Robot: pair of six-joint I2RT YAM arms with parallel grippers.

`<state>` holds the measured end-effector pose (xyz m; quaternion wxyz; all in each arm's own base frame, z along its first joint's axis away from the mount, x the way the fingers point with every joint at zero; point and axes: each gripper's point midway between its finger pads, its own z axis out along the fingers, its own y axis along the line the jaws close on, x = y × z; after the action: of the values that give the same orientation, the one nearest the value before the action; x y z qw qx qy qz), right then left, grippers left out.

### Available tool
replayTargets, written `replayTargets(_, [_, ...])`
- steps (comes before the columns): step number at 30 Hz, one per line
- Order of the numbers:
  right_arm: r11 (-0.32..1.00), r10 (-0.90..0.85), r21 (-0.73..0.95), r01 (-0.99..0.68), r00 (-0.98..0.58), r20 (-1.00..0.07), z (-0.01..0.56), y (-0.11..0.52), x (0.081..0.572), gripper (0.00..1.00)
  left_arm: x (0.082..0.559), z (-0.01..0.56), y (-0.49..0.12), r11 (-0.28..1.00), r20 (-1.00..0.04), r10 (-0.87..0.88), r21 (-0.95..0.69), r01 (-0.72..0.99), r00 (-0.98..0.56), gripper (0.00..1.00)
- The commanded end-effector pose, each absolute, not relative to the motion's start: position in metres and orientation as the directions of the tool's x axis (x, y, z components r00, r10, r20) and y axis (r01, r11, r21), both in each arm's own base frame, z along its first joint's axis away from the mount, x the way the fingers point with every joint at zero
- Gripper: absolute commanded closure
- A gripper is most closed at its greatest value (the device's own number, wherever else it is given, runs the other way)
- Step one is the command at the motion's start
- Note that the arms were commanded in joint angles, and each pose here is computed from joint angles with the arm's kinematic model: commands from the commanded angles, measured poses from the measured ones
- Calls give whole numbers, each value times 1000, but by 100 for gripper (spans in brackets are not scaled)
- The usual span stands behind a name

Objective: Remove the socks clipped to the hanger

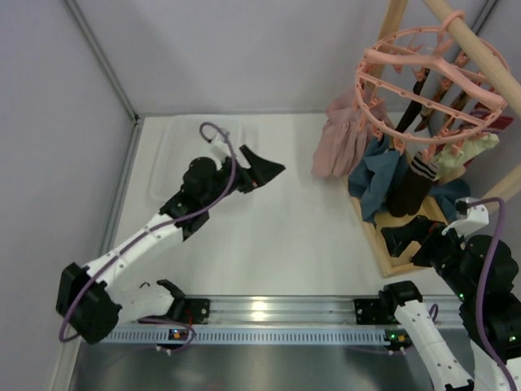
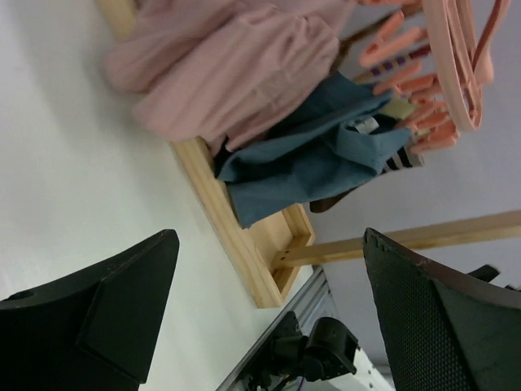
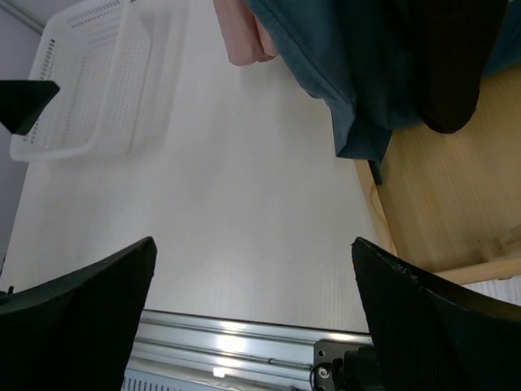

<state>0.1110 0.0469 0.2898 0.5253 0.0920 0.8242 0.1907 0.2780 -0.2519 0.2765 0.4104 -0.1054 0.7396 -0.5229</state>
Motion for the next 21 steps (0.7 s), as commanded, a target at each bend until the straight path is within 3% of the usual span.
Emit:
replayTargets(1, [916,341,400,-31,-466,-816,301,45,105,1,300,334,-308,488,-688,-501,-725,485,-524,4])
replayTargets(8, [906,377,423,-14,-425,-823,332,42,105,1,322,333,-416,489,-794,-337,-607,626,-506,11])
replayTargets(15, [902,386,432,-25,-402,-830,345,45,116,1,349,341,-464,433,-816,-305,-579,691,-491,16])
replayTargets(21, [893,367,442,-82,-437,-821,338,59,131,1,390,334,-452,613,-923,-254,-384,690,-289,21])
